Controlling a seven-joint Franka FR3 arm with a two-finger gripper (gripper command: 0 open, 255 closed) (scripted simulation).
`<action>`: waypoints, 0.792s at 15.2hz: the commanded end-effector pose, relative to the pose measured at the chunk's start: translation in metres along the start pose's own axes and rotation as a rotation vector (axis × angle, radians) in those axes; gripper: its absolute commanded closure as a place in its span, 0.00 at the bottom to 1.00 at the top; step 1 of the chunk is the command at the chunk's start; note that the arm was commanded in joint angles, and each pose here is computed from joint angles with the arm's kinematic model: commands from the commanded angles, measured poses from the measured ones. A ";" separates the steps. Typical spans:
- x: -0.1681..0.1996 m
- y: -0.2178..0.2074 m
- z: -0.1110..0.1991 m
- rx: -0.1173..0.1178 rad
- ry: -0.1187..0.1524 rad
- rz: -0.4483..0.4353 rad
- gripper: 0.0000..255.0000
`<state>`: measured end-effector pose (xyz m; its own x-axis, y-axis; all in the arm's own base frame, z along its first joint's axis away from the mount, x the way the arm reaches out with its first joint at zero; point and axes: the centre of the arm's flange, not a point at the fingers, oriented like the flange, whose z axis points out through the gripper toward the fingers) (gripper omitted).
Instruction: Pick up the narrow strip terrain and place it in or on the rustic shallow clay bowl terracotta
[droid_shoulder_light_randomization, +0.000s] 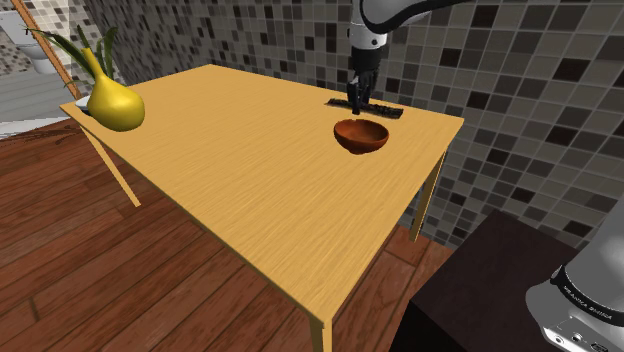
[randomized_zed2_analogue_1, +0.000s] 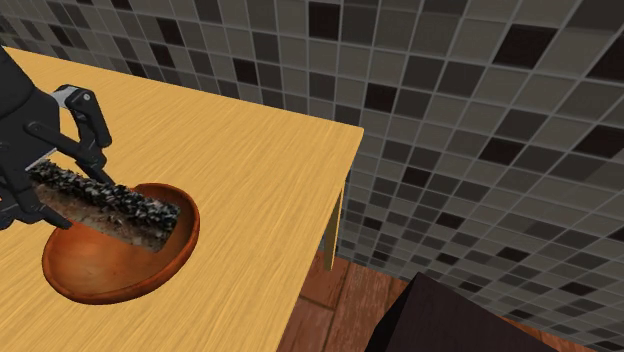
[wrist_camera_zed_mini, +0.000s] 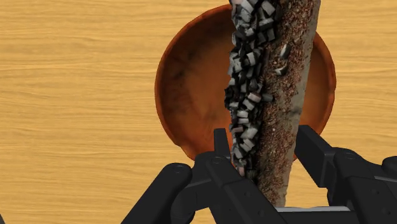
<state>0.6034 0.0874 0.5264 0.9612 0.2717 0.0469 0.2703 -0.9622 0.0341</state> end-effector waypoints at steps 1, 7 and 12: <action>0.000 0.000 0.010 0.000 0.000 0.000 1.00; -0.002 -0.001 0.041 0.000 0.000 0.000 1.00; -0.003 -0.001 0.058 0.000 0.000 0.000 1.00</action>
<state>0.6034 0.0870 0.4696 0.9613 0.2714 0.0467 0.2700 -0.9623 0.0340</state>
